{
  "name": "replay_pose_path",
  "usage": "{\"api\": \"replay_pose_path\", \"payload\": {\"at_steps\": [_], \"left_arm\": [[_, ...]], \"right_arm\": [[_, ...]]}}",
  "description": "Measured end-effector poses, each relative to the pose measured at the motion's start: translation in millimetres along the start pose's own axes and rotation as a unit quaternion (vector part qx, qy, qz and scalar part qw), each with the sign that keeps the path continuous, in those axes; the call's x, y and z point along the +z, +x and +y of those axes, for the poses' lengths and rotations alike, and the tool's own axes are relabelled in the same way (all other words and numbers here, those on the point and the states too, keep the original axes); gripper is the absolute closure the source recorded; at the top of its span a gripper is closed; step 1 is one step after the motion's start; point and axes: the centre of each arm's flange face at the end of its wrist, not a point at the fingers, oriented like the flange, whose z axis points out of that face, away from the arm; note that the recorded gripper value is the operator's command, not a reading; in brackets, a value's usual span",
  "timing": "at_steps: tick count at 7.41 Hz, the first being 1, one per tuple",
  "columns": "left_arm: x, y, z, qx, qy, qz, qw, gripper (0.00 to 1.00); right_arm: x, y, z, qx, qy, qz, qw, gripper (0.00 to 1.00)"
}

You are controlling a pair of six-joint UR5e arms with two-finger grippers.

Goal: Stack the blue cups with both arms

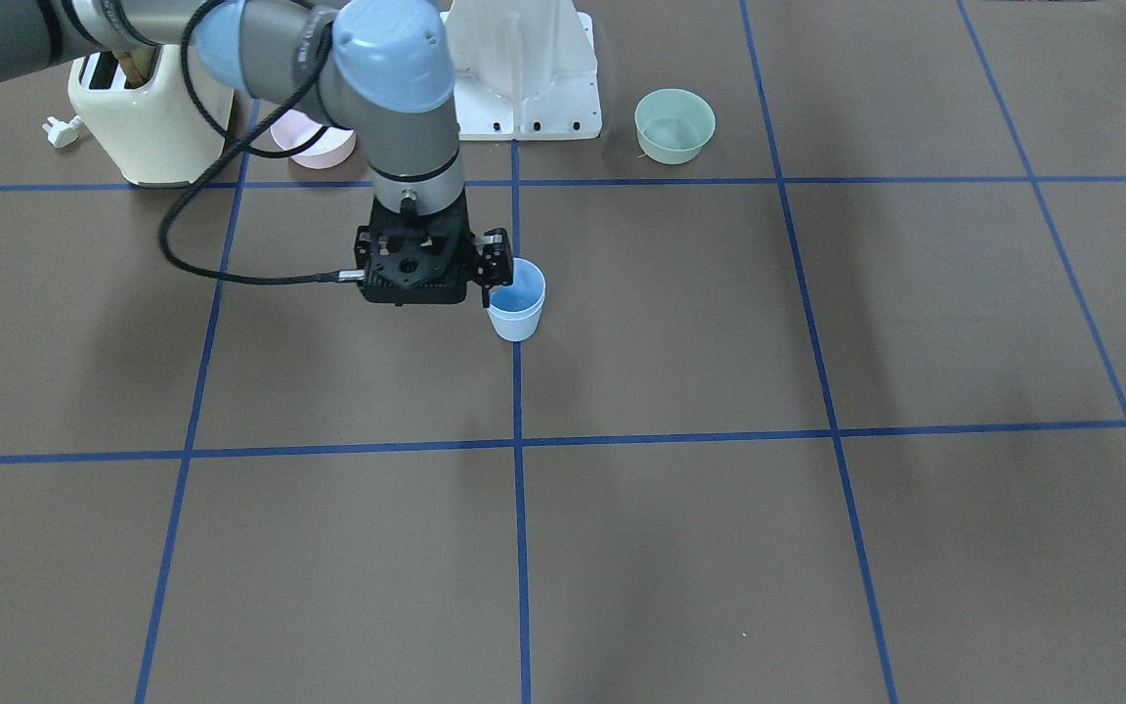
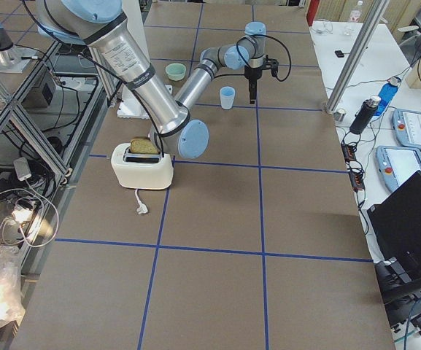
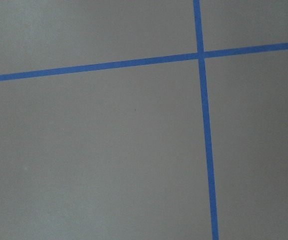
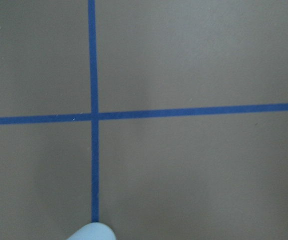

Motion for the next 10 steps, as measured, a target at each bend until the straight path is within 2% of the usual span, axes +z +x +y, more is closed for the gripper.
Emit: {"api": "replay_pose_path", "payload": {"at_steps": [1,3,5,6,8,10], "left_arm": [[0,1,1,-0.003,0.001,0.006,1.0000,0.01],[1,1,-1,-0.003,0.001,0.007,1.0000,0.01],[0,3,-1,-0.001,0.003,0.010,0.9999,0.01],[0,3,0,-0.001,0.002,0.009,1.0000,0.01],[-1,2,1,0.004,0.007,0.005,1.0000,0.01],[-1,2,0,0.014,0.016,0.003,0.9998,0.01]], "right_arm": [[-7,67,-29,-0.032,-0.005,0.008,0.9995,0.00],[-10,210,-60,-0.084,-0.024,0.023,0.9960,0.00],[-12,362,-55,-0.117,-0.049,0.026,0.9916,0.00],[-10,432,-36,-0.109,-0.060,0.027,0.9918,0.00],[-5,541,16,-0.050,-0.078,0.036,0.9950,0.00],[-2,595,55,-0.004,-0.087,0.040,0.9954,0.00]]}}
